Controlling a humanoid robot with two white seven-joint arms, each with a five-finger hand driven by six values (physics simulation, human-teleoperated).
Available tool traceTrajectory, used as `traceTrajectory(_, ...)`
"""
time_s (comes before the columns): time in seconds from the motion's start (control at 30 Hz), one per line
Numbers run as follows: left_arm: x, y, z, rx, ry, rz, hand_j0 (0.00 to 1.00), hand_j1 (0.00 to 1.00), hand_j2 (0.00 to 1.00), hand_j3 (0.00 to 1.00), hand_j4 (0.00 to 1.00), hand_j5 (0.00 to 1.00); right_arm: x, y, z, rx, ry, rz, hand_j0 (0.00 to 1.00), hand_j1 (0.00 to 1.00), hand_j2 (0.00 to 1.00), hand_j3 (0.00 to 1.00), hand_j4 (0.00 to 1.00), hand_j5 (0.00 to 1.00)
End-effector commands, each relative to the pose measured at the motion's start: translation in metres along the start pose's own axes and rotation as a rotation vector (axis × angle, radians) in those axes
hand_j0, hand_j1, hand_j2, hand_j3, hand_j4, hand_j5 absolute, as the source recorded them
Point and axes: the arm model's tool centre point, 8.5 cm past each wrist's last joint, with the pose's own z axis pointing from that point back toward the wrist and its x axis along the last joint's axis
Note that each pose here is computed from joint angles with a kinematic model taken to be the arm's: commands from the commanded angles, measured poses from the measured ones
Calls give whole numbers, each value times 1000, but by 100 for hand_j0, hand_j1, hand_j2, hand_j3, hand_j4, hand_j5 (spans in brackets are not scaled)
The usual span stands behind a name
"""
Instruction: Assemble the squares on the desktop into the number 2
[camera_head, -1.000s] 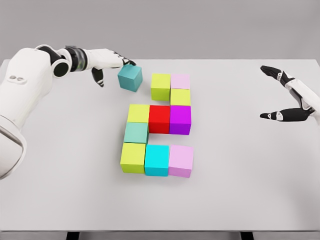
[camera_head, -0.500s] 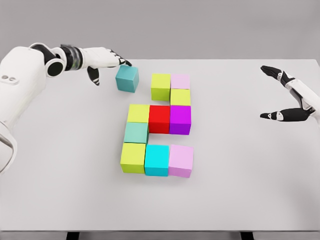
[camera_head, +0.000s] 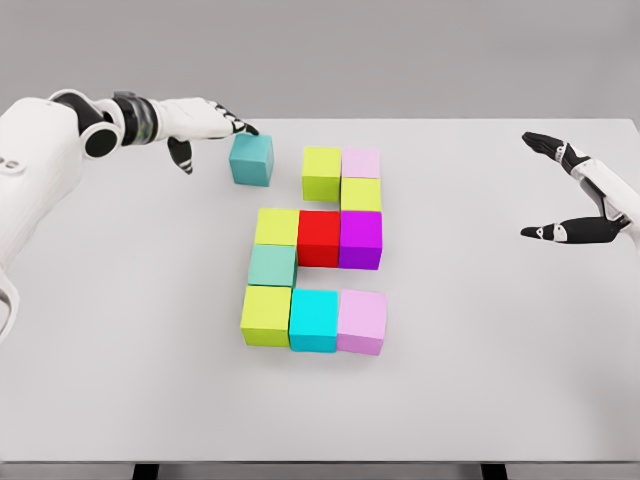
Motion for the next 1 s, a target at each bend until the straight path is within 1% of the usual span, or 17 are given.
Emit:
traceTrajectory(0.0, -1, 3, 3, 13, -2, -5, 100, 100, 100, 100, 100, 100, 0, -1, 0, -5, -1, -6, 100, 100, 100, 100, 100, 100)
traceTrajectory(0.17, -3, 1, 5, 11, 2, -5, 100, 100, 100, 100, 100, 100, 0, -1, 0, -5, -1, -6, 100, 100, 100, 100, 100, 100)
traceTrajectory(0.2, -3, -2, 6, 9, 1, -5, 100, 100, 100, 100, 100, 100, 0, -1, 0, -5, -1, -6, 100, 100, 100, 100, 100, 100)
traceTrajectory(0.5, -2, -2, 7, 12, -5, -9, 100, 100, 100, 100, 100, 100, 0, -1, 0, -6, -2, -5, 100, 100, 100, 100, 100, 100)
traceTrajectory(0.57, 1, 2, 7, 24, -13, -21, 100, 100, 100, 100, 100, 100, 0, -1, 0, -6, -2, -5, 100, 100, 100, 100, 100, 100)
traceTrajectory(0.73, -2, -2, 11, 21, -11, -21, 100, 100, 100, 100, 100, 100, 0, -1, 0, -6, -2, -5, 100, 100, 100, 100, 100, 100)
traceTrajectory(0.97, -3, -2, 13, 23, -10, -26, 100, 100, 100, 100, 100, 100, 0, -1, 1, -5, 0, -7, 100, 100, 100, 100, 100, 100)
